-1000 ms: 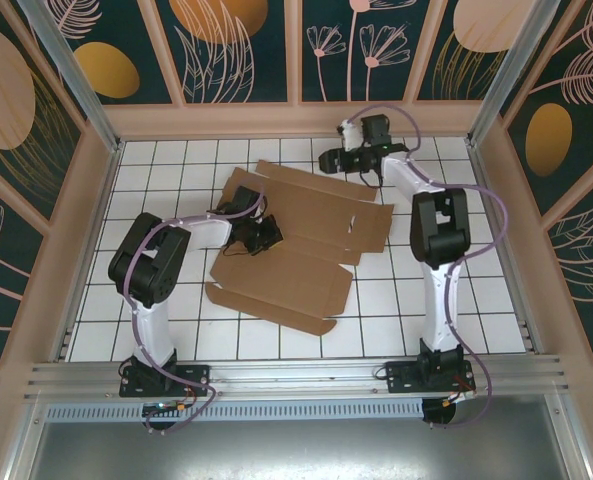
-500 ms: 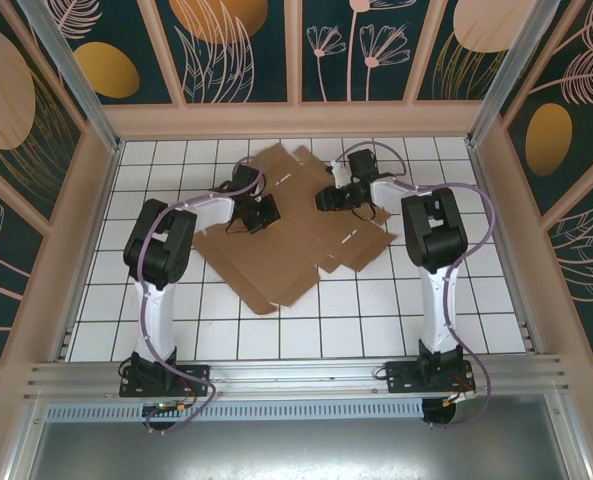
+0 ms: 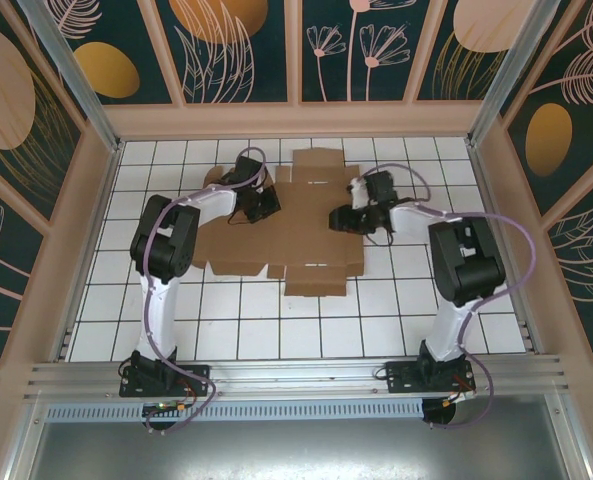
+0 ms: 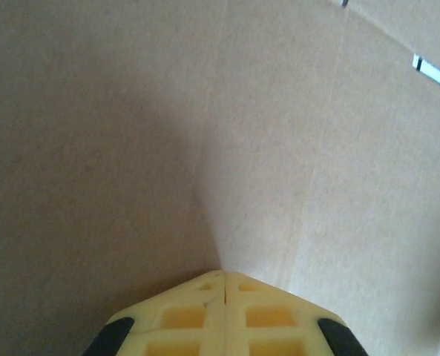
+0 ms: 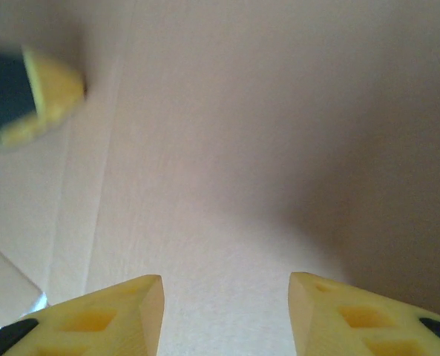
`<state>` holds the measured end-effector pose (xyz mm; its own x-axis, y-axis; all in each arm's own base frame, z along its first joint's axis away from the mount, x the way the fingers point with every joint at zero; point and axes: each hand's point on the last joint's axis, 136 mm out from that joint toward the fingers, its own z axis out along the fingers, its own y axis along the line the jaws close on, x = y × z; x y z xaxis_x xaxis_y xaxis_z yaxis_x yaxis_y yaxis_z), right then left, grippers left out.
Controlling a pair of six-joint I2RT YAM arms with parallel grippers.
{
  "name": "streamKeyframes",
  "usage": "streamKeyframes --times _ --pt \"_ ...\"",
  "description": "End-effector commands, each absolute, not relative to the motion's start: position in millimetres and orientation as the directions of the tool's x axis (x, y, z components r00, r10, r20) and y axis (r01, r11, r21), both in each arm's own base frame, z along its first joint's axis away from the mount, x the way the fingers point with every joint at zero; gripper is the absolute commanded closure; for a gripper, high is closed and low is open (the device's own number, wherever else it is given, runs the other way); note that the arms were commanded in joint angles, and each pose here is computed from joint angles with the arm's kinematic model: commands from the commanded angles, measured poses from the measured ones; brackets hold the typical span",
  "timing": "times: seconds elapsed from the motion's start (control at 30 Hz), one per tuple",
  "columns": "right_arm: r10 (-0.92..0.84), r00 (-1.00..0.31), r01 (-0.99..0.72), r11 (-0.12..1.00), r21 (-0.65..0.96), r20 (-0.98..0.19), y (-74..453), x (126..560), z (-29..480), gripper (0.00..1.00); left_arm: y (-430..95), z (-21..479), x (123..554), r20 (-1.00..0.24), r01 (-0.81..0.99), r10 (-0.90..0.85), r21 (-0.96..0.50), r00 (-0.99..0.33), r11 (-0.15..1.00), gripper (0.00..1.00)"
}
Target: Fold the paper box
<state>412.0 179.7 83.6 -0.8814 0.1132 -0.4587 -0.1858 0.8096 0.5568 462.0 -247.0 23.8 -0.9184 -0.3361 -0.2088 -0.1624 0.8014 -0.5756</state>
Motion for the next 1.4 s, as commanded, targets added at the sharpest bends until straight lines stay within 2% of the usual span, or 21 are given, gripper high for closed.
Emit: streamKeyframes --times 0.0,0.17,0.23,0.33,0.5,0.73,0.9,1.03,1.17,1.27,1.37 --pt "0.226 -0.845 -0.114 0.810 0.576 -0.484 158.8 424.2 109.2 0.42 -244.3 41.1 467.9 -0.271 -0.115 -0.330 -0.589 -0.904 0.799 1.00" --pt "0.225 -0.883 -0.078 0.797 0.599 -0.413 144.5 431.3 81.9 0.38 -245.0 28.4 466.0 -0.253 -0.122 -0.320 -0.580 -0.913 0.805 1.00" --pt "0.214 -0.897 -0.097 0.758 0.645 -0.386 148.7 432.5 75.4 0.37 -244.3 22.7 464.4 -0.245 -0.125 -0.316 -0.575 -0.916 0.809 1.00" --pt "0.181 -0.925 -0.112 0.708 0.697 -0.333 157.8 434.0 63.4 0.38 -242.0 12.6 461.7 -0.231 -0.138 -0.315 -0.564 -0.921 0.815 1.00" --pt "0.186 -0.945 -0.069 0.688 0.723 -0.267 159.3 433.7 37.1 0.39 -240.4 0.0 456.7 -0.205 -0.158 -0.319 -0.555 -0.926 0.816 1.00" --pt "0.194 -0.956 -0.055 0.615 0.787 -0.219 173.7 427.4 28.4 0.58 -241.0 -0.5 457.1 -0.207 -0.153 -0.313 -0.553 -0.927 0.819 1.00" --pt "0.178 -0.956 -0.055 0.673 0.737 -0.233 172.5 427.5 27.7 0.72 -240.6 0.8 457.2 -0.205 -0.157 -0.317 -0.554 -0.926 0.817 1.00" --pt "0.172 -0.943 -0.032 0.808 0.589 -0.287 155.9 434.6 32.2 0.84 -240.6 3.9 456.7 -0.206 -0.159 -0.322 -0.558 -0.924 0.814 1.00" --pt "0.061 -0.932 -0.043 0.960 0.277 -0.357 154.2 438.9 36.7 0.88 -242.9 7.1 456.6 -0.201 -0.162 -0.328 -0.571 -0.923 0.805 1.00" --pt "-0.043 -0.936 -0.064 0.997 0.047 -0.350 164.9 435.2 26.2 0.89 -247.1 6.5 455.3 -0.180 -0.170 -0.336 -0.594 -0.925 0.786 1.00" --pt "-0.136 -0.939 -0.078 0.979 -0.187 -0.317 169.2 430.8 9.2 0.91 -246.6 2.1 454.1 -0.167 -0.184 -0.342 -0.591 -0.925 0.786 1.00"
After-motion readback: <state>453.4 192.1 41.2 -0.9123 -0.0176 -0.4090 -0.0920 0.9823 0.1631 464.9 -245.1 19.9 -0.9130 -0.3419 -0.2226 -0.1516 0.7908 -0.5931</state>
